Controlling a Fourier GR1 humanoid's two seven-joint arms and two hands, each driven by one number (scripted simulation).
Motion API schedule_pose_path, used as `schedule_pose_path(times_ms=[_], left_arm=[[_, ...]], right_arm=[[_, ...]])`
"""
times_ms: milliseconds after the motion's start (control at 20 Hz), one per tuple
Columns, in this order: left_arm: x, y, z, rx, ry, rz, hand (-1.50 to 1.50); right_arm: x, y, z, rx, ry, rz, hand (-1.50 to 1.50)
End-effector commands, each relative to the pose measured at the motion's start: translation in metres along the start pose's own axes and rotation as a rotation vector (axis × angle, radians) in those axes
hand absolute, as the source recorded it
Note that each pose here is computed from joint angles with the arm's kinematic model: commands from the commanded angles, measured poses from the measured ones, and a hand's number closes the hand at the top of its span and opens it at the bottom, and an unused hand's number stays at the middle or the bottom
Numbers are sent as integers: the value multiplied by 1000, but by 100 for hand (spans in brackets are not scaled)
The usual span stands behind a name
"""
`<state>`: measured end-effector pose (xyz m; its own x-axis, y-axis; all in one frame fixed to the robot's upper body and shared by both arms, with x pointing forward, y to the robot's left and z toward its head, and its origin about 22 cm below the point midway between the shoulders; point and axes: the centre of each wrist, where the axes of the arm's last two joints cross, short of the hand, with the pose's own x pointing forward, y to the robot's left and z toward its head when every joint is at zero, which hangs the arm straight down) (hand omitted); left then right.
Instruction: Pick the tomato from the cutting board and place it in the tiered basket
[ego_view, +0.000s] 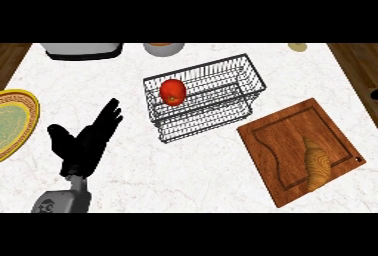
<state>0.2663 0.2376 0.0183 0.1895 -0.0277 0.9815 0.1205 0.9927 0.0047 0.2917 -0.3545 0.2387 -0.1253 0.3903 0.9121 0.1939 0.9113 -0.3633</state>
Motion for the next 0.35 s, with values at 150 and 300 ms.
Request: schedule_pose_path(times_ms=[150, 300], left_arm=[[11, 8, -8, -3, -16, 10, 0], [12, -1, -5, -18, -14, -3, 0]], right_arm=[[-17, -112, 60, 13, -26, -13, -150], [-27, -140, 81, -33, -16, 8, -150]])
